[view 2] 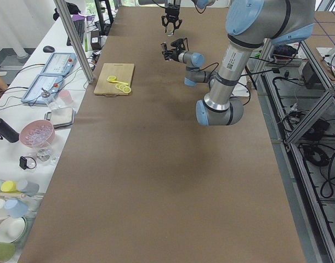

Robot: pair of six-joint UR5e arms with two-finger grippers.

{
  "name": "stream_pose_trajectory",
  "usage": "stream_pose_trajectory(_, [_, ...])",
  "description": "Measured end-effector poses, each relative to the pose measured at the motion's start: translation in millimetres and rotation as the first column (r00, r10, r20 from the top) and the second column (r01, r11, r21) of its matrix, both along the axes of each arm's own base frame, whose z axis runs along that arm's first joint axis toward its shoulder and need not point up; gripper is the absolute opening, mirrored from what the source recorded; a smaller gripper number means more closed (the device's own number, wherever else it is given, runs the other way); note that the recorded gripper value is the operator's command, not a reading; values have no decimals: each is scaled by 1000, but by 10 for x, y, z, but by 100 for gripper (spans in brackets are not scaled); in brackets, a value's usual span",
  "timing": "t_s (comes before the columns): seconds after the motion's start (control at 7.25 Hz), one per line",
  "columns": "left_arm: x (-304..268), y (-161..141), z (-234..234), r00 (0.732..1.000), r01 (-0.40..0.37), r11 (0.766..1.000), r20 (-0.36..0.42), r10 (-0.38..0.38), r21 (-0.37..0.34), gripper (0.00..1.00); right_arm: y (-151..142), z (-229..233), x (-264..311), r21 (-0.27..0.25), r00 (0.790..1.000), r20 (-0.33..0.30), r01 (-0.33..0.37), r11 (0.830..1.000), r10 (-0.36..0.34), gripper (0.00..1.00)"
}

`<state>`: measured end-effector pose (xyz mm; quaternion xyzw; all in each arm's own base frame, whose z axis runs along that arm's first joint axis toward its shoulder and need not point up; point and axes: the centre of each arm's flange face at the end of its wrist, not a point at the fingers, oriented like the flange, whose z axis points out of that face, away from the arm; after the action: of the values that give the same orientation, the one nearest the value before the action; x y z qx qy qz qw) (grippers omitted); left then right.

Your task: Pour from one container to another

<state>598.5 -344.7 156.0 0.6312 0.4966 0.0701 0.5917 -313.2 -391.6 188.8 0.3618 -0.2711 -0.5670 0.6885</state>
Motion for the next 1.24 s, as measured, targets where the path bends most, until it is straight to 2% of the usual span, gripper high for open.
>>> stream_pose_trajectory(0.41, [85, 137, -102, 1000, -23, 1000, -2, 23, 11, 0, 25, -113, -109, 27, 999, -44, -21, 999, 23, 0])
stream_pose_trajectory(1.24, [136, 204, -152, 1000, -29, 1000, -2, 29, 10, 0, 38, -158, -144, 58, 997, -56, -43, 997, 46, 0])
